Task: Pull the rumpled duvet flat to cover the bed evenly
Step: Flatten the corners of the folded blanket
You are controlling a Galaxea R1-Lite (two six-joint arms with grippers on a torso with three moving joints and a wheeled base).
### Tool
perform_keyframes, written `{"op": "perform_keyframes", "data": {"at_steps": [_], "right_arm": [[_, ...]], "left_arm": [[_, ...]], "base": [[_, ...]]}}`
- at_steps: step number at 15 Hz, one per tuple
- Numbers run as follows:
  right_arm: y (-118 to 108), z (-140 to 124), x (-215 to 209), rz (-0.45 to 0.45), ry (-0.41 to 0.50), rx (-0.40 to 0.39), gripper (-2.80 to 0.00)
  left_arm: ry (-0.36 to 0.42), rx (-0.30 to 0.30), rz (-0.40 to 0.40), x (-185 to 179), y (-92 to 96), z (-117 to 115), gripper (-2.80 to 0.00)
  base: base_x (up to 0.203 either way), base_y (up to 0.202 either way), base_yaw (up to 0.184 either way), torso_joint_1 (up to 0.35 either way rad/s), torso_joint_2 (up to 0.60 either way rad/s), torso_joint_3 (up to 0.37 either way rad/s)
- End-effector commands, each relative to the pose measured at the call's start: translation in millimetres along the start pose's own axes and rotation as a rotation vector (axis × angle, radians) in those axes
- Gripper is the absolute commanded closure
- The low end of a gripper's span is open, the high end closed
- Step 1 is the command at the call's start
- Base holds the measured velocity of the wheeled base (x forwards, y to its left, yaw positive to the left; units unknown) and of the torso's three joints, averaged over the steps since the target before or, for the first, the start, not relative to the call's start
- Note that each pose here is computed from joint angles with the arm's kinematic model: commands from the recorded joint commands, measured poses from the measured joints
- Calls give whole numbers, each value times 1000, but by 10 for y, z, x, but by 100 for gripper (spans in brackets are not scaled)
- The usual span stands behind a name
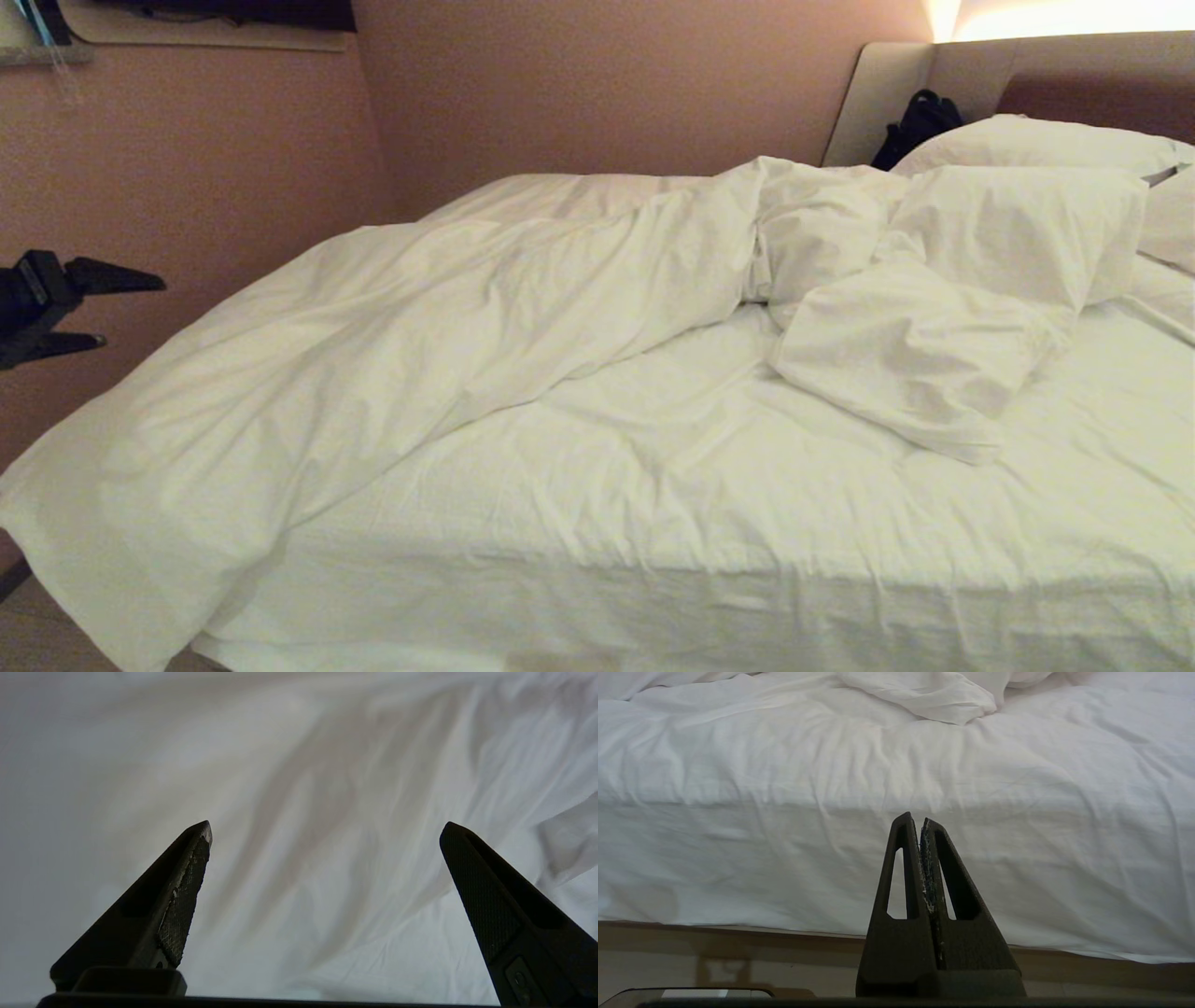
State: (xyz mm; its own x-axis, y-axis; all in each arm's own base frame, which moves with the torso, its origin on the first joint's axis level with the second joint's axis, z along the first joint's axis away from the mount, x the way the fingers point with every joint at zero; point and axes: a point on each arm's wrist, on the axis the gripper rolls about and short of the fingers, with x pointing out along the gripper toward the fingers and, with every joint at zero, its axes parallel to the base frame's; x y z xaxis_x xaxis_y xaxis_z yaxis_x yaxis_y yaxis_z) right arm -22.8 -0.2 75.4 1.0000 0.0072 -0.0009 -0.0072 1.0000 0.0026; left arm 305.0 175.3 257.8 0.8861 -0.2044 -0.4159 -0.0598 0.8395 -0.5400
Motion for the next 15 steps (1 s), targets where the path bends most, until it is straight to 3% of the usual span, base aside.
{"op": "perform_keyframes", "data": {"at_steps": [1,4,8,9,13,15], "right_arm": [[0,0,0,0,-1,1,0],[0,0,0,0,-1,1,0],[0,0,0,0,-1,1,0],[0,0,0,0,-1,1,0],[0,0,0,0,-1,1,0],[0,0,0,0,-1,1,0]], "left_arm": [[42,23,33,142,-180,-95,-280],[125,96,120,380,-342,-365,-280],[142,116,106,375,-415,-439,-280],[145,114,106,377,-413,-444,0],[174,117,99,429,-443,-517,0],[209,146,80,489,-493,-609,0]], "base": [[0,0,0,0,0,0],[0,0,0,0,0,0],[0,0,0,0,0,0],[0,0,0,0,0,0],[0,0,0,0,0,0],[0,0,0,0,0,0]]}}
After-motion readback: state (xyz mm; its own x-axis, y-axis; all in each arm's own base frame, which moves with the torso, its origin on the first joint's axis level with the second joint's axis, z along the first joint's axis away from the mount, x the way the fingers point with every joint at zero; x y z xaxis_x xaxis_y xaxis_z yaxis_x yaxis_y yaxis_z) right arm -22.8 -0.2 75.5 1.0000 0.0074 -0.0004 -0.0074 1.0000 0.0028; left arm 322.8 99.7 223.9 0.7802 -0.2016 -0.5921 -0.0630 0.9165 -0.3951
